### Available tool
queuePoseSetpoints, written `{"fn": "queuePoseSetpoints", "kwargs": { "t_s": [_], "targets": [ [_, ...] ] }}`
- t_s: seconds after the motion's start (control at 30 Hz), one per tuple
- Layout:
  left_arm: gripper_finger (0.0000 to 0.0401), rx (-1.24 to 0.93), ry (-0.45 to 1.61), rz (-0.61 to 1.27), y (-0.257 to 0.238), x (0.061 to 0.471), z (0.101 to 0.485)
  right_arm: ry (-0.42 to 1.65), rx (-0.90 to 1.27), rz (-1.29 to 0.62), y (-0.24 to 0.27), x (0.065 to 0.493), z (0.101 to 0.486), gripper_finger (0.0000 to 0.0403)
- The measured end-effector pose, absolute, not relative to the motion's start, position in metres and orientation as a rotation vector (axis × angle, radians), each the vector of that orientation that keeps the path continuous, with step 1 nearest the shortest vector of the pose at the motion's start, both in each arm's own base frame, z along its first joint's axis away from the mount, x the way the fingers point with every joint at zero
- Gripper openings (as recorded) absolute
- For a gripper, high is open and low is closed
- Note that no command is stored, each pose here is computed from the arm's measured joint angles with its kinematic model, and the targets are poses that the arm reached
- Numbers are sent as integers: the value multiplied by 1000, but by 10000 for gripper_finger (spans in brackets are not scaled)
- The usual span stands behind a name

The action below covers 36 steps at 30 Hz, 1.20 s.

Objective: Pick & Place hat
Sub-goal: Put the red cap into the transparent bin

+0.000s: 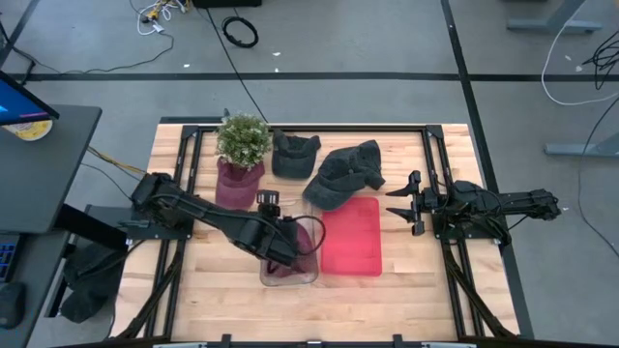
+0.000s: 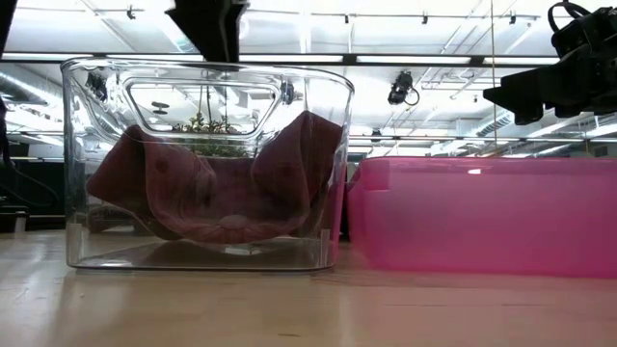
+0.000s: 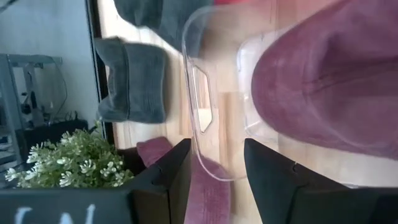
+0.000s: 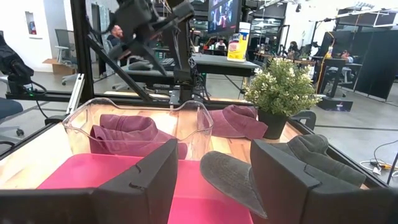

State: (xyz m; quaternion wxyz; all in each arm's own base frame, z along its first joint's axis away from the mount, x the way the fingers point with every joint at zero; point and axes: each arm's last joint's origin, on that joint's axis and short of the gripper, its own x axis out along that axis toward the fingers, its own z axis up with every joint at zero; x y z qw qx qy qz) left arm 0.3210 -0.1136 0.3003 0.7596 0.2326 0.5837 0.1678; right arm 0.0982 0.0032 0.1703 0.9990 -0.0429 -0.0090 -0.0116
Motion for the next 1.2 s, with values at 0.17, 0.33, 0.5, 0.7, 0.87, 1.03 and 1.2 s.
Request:
{"fn": "queuePoseSetpoints", "kwargs": {
  "t_s": [0.17, 0.33, 0.5, 0.7, 0.87, 1.03, 1.2],
  "targets": [
    [151, 479, 1187, 349, -111, 310, 310, -18, -86, -23, 3, 98, 170, 205],
    [151, 448, 1168, 348, -97, 286, 300, -18, -86, -23, 3, 98, 170, 205],
    [151, 323, 1133, 366, -71, 258, 294, -18, -86, -23, 3, 98, 170, 205],
    [151, 200, 1066, 367, -46, 229, 286, -18, -86, -24, 3, 98, 170, 205],
    [151, 130, 1047, 399, -27, 211, 279, -18, -86, -23, 3, 98, 170, 205],
    [151, 80, 1091, 486, -7, 200, 262, -18, -86, -24, 3, 98, 170, 205],
    [151, 5, 1143, 522, 13, 196, 243, -18, -86, -23, 3, 98, 170, 205]
  ]
}}
